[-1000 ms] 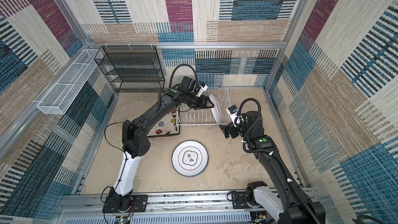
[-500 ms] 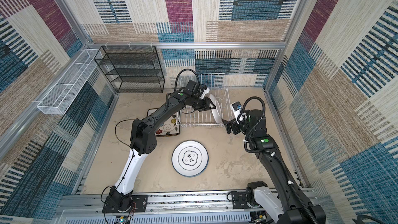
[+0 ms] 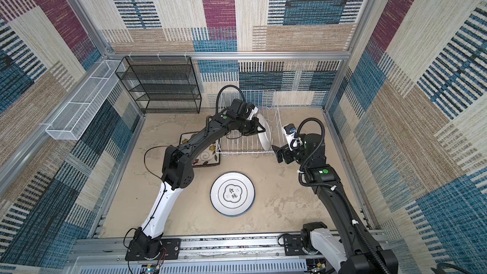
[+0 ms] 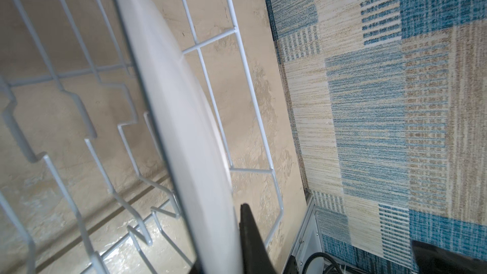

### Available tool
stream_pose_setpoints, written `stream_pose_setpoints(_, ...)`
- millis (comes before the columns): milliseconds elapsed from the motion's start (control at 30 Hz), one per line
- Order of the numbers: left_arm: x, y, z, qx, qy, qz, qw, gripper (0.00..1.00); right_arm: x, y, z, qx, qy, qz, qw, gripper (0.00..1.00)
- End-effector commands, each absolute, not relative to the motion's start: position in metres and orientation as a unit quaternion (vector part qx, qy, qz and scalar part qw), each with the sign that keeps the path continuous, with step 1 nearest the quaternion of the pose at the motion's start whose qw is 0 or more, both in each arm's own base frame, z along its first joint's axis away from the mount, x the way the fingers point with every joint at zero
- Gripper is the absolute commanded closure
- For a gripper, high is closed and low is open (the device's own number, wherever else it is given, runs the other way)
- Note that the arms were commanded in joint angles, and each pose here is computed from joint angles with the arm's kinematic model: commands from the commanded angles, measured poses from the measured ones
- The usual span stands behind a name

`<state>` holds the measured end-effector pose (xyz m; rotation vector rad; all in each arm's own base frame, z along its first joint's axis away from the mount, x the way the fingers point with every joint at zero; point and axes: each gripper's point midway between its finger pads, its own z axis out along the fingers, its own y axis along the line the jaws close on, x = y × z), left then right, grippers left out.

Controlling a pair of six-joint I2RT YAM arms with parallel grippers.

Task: Unload the plates from the dish rack
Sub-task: Pick up a plate from the dish rack.

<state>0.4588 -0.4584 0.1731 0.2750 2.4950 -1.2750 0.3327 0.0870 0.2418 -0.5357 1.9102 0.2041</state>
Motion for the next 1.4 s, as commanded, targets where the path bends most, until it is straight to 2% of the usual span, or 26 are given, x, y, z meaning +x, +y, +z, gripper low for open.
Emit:
stream_pose_setpoints(0,0.458,-0.471,0.176,0.106,0.858,-0.477,0.158,0.89,0.338,0.086,0.253,-0.221,0.794,0.082,0.560,0.00)
stream_pose_setpoints(400,0.458,-0.480,0.177,0.086,0.849,-0.499,0.152,1.00,0.339,0.084,0.254,-0.219,0.793,0.074,0.564,0.00)
stream_pose_setpoints(1367,0.438,-0.460,0.256,0.101,0.823,-0.527,0.185,1.00,0.346,0.072,0.285,-0.181,0.772,0.050,0.607,0.00)
